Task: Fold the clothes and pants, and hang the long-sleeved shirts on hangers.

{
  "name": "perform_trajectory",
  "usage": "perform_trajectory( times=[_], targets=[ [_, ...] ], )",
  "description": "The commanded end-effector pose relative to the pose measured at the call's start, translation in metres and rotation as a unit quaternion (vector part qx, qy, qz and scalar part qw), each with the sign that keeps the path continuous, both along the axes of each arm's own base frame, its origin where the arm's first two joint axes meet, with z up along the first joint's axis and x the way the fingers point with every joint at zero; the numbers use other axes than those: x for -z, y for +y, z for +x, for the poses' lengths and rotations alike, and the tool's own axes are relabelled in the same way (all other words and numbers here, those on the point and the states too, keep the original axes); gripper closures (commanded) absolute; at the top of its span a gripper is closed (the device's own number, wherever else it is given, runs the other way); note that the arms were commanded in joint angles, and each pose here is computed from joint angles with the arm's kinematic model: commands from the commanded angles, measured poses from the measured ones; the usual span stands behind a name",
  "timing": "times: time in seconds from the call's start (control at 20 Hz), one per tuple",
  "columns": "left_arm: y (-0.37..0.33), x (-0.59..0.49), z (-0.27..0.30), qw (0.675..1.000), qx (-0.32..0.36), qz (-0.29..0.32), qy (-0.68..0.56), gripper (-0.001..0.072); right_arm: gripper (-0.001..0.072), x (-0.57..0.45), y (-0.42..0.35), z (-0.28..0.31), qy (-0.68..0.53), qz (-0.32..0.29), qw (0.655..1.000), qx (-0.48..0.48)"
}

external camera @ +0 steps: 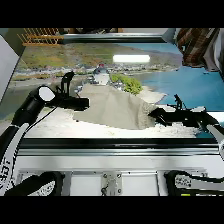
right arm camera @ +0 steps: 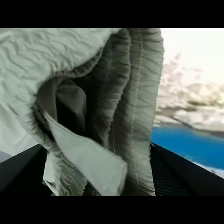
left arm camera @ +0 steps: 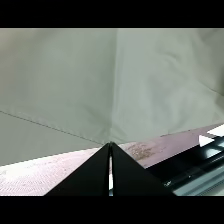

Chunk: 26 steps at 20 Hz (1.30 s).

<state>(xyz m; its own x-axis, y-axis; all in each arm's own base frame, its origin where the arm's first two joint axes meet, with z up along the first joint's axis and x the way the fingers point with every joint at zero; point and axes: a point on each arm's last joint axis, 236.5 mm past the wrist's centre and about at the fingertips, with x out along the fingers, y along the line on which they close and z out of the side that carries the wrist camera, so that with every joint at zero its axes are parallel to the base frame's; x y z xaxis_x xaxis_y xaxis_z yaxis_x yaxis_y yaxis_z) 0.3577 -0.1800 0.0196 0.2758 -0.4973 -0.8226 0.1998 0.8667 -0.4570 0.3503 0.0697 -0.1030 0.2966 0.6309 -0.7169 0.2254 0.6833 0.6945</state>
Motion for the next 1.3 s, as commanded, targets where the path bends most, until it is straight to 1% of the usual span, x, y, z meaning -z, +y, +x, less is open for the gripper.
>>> perform_trajectory(
  times=[0.0, 0.05, 0.1, 0.2, 0.25, 0.3, 0.45, 0.55, 0.6, 0.7, 0.75, 0.85, 0.95, 1.05, 1.1, 1.25],
  targets=[
    [0.0, 0.0, -0.001, 1.0, -0.001, 0.0, 0.002, 0.0699, -0.0004, 0.004, 0.02, 0.005, -0.014, 0.003, 1.0, -0.017],
    [0.0, 0.0, -0.001, 1.0, -0.001, 0.0, 0.002, 0.0699, 0.0002, 0.005, 0.023, 0.007, -0.018, -0.002, 1.0, -0.017],
    [0.0, 0.0, -0.001, 1.0, -0.001, 0.0, 0.002, 0.07, 0.0083, 0.006, 0.024, 0.009, -0.021, -0.007, 1.0, -0.017],
    [0.0, 0.0, -0.001, 1.0, -0.001, 0.0, 0.001, 0.07, 0.0676, 0.002, 0.028, 0.015, -0.034, -0.001, 0.999, -0.013],
    [0.0, 0.0, -0.001, 1.0, -0.001, 0.0, 0.001, 0.07, 0.0692, -0.003, 0.03, 0.019, -0.049, 0.004, 0.999, -0.016],
    [0.0, 0.0, -0.001, 1.0, -0.001, 0.0, 0.002, 0.0699, 0.0693, -0.008, 0.03, 0.023, -0.062, 0.005, 0.998, -0.018],
    [0.0, 0.0, -0.001, 1.0, -0.001, 0.0, 0.002, 0.07, 0.0695, -0.052, 0.008, 0.053, -0.122, -0.015, 0.992, 0.002],
    [0.0, 0.0, -0.001, 1.0, 0.0, 0.0, 0.002, 0.07, 0.0695, -0.097, -0.047, 0.08, -0.162, -0.066, 0.983, 0.056],
    [0.0, 0.0, -0.001, 1.0, -0.001, 0.0, 0.002, 0.07, 0.0695, -0.12, -0.089, 0.09, -0.173, -0.103, 0.974, 0.099],
    [0.0, 0.0, -0.001, 1.0, -0.001, 0.0, 0.002, 0.07, 0.0695, -0.163, -0.181, 0.089, -0.185, -0.174, 0.945, 0.206],
    [0.0, 0.0, -0.001, 1.0, -0.001, 0.0, 0.002, 0.07, 0.0695, -0.181, -0.225, 0.08, -0.189, -0.202, 0.924, 0.263],
    [0.0, 0.0, -0.001, 1.0, -0.001, 0.0, 0.002, 0.07, 0.0695, -0.201, -0.302, 0.042, -0.178, -0.241, 0.88, 0.368],
    [0.0, 0.0, -0.001, 1.0, -0.001, 0.0, 0.001, 0.07, 0.0695, -0.191, -0.353, -0.008, -0.124, -0.258, 0.853, 0.436],
    [0.0, 0.0, 0.0, 1.0, -0.001, 0.0, 0.001, 0.07, 0.0695, -0.166, -0.374, -0.053, -0.056, -0.252, 0.84, 0.478],
    [0.0, 0.0, 0.0, 1.0, -0.001, 0.0, 0.001, 0.07, 0.0695, -0.153, -0.375, -0.066, -0.034, -0.243, 0.837, 0.489],
    [0.0, 0.0, -0.001, 1.0, -0.001, 0.0, 0.002, 0.07, 0.0695, -0.114, -0.352, -0.085, 0.023, -0.209, 0.848, 0.486]
  ],
)
